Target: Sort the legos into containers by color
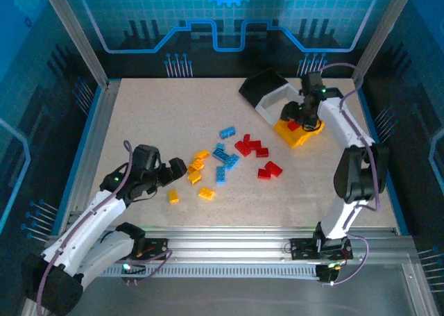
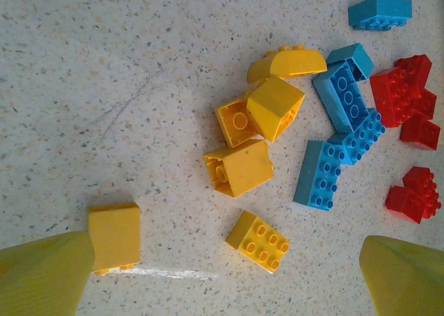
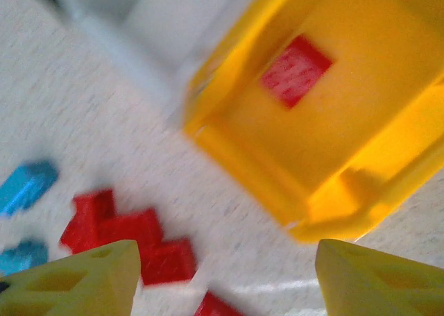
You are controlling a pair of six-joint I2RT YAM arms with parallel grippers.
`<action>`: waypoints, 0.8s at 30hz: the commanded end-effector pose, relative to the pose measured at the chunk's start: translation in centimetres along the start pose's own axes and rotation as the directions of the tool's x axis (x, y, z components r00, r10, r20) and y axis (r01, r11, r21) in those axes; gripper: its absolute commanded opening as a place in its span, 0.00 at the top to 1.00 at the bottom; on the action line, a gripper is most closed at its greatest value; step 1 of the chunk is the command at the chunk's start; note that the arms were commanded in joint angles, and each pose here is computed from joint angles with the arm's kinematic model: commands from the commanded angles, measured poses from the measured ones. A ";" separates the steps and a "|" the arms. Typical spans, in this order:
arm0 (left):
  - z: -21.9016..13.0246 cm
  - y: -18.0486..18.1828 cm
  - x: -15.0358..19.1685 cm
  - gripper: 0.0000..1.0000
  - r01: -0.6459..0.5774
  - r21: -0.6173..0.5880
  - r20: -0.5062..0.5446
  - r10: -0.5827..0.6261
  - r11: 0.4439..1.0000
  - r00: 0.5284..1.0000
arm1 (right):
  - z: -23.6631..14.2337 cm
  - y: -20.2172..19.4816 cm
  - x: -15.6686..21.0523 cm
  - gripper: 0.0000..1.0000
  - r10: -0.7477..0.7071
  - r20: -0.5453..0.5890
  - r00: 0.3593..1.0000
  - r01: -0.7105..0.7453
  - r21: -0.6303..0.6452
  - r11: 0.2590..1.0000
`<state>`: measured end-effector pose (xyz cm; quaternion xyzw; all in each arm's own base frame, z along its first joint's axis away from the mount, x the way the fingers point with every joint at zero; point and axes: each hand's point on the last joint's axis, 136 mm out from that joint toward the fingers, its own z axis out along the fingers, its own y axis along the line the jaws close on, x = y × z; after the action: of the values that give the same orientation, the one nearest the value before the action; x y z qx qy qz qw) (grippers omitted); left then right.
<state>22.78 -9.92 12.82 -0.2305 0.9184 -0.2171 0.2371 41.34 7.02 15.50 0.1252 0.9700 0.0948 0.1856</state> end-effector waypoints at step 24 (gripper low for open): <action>-0.1 -1.5 1.2 0.01 0.010 0.105 -0.046 -0.005 0.994 0.999 | 3.9 -3.5 18.7 0.34 -0.267 -0.427 0.864 0.339 0.099 0.936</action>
<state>23.08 -11.53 13.42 -0.2149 0.9099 -0.2637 0.2374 25.73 10.75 5.86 -0.0306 0.9990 0.0337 0.0017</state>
